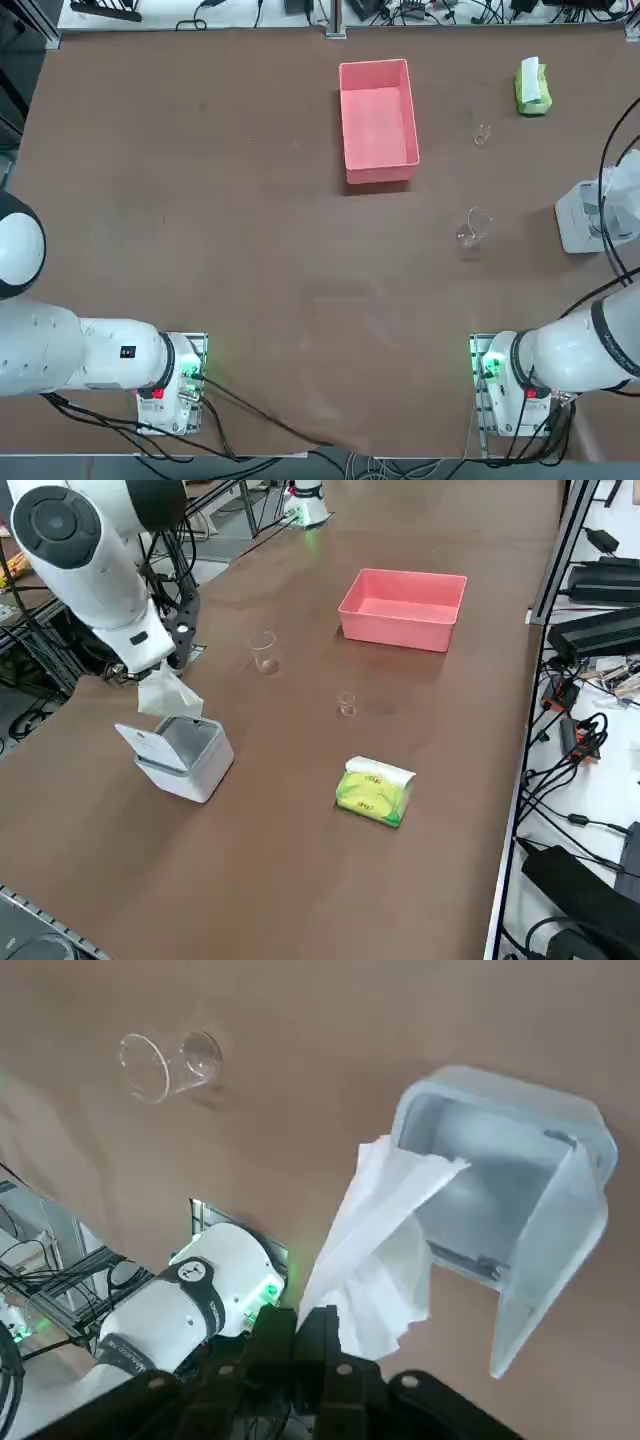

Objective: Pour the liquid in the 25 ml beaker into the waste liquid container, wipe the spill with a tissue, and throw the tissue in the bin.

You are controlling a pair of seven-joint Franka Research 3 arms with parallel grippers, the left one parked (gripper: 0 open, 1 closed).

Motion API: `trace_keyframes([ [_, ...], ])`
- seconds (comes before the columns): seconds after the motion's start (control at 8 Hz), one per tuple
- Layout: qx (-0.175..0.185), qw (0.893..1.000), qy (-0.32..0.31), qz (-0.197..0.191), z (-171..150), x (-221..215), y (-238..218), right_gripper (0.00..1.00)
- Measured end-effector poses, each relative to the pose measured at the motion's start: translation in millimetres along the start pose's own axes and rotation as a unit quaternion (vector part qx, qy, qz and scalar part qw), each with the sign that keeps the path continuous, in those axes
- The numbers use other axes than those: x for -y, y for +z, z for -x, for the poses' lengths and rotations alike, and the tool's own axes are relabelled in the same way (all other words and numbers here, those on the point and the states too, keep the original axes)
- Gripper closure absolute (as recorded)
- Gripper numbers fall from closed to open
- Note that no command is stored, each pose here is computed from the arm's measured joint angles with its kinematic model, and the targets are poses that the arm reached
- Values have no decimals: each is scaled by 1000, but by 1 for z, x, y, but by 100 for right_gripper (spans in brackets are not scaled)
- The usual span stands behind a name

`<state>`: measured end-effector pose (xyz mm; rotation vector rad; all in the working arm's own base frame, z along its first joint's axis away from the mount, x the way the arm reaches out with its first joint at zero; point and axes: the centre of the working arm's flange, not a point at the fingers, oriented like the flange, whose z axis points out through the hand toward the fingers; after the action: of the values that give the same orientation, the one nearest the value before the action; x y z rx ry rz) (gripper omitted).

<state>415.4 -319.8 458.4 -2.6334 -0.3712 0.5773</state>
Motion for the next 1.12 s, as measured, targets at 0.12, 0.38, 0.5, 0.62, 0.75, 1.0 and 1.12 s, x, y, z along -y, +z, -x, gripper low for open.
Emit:
trace_keyframes([
  [0.12, 1, 1000, 4, -1, 5, -6, 4, 98],
  [0.38, 1, 1000, 11, 3, 10, -13, 8, 96],
  [0.5, 1, 1000, 13, 6, 12, -16, 9, 91],
  [0.62, 1, 1000, 14, 7, 12, -17, 11, 85],
  [0.75, 0, 1000, 15, 9, 12, -19, 12, 67],
  [1.0, -3, 1000, 15, 13, 12, -20, 11, 32],
  [1.12, -3, 1000, 15, 14, 11, -20, 11, 11],
])
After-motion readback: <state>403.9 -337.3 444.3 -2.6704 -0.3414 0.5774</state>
